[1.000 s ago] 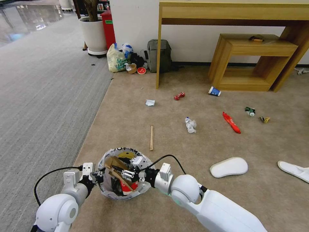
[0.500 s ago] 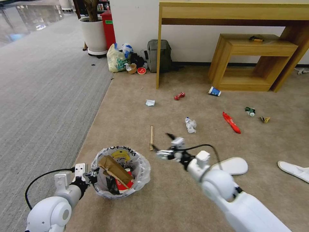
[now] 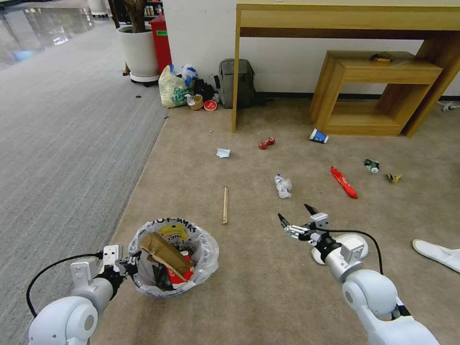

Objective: Pick up the trash bin and place the garbage on the floor into it.

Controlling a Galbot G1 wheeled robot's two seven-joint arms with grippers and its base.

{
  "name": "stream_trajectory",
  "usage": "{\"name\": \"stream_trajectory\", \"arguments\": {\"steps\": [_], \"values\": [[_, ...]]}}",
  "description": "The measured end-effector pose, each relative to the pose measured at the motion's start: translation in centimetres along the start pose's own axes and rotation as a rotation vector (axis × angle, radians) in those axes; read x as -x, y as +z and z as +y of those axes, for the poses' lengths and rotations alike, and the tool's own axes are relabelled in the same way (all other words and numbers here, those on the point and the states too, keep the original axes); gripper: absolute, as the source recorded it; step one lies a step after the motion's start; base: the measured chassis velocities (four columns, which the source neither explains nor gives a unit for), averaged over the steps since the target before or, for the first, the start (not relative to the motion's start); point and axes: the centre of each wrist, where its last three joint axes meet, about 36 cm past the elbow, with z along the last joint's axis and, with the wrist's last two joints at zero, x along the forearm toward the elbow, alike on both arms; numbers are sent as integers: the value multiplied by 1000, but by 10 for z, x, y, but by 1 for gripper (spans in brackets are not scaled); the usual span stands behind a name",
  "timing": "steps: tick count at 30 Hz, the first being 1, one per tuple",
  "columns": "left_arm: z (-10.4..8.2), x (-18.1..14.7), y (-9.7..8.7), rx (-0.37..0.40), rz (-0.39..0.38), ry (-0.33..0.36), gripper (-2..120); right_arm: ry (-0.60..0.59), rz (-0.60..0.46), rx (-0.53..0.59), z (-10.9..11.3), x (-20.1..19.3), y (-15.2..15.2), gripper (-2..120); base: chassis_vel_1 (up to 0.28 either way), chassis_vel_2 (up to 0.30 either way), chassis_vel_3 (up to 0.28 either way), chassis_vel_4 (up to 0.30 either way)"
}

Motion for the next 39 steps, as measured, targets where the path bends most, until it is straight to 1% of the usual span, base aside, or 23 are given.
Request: {"name": "stream_trajectory", "arguments": {"steps": [12,22,33,39], "values": [[-1,-2,1,0,1,2,0,10,11,17,0,0,8,100,-138,-120,125,119],[-3,-2,2,0,3,7,0,24,24,14,-7,-11,14,100,-100,-92,101,104],[-4,-4,3,-2,3,9,0,31,29,19,-8,-13,18,100,-157,-153,154,147],[-4,-5,4,1,7,8,0,35,43,33,-9,-14,26,100,-139,-125,138,137]]}}
